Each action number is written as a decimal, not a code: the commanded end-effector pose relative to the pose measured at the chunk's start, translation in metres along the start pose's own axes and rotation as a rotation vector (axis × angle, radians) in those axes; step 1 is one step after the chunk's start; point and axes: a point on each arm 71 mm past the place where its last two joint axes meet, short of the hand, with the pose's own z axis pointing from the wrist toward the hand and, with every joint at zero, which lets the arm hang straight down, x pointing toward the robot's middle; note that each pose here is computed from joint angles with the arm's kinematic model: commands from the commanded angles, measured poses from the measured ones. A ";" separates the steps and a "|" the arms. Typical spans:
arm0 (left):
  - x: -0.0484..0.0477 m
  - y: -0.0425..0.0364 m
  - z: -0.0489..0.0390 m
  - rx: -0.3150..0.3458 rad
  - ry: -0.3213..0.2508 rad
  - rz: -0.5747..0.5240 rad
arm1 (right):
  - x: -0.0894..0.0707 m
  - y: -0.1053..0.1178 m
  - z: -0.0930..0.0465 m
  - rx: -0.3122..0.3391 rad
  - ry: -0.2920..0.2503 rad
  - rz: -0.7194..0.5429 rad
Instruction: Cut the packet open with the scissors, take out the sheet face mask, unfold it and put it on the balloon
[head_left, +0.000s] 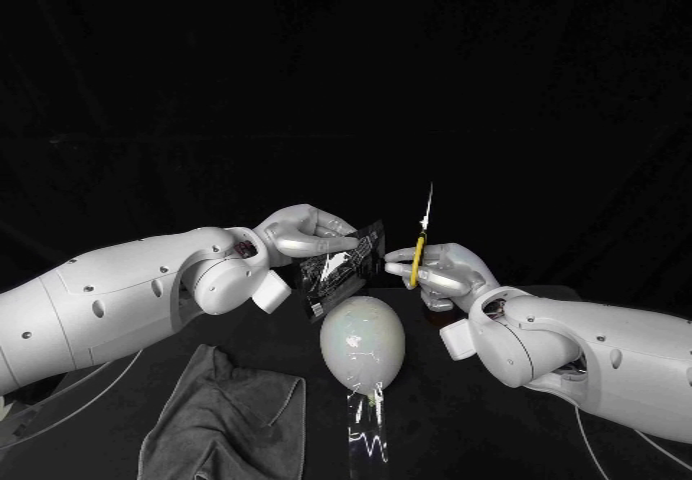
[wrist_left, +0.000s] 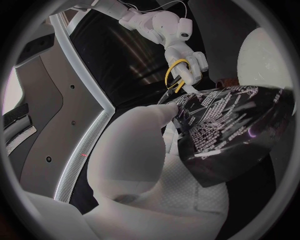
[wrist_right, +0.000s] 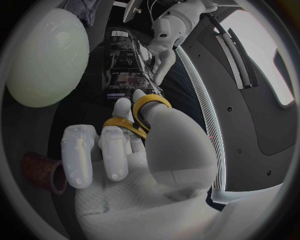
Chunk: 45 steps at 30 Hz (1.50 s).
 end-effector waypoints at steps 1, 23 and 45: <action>0.0023 -0.0030 0.0005 0.007 0.025 0.003 | -0.003 0.002 -0.001 -0.027 -0.004 -0.013; 0.0080 -0.0047 0.0012 0.005 0.049 0.015 | 0.003 0.008 -0.004 -0.047 0.037 -0.015; 0.0071 -0.0041 0.0061 0.002 0.040 0.028 | 0.020 0.012 -0.008 -0.057 0.118 -0.032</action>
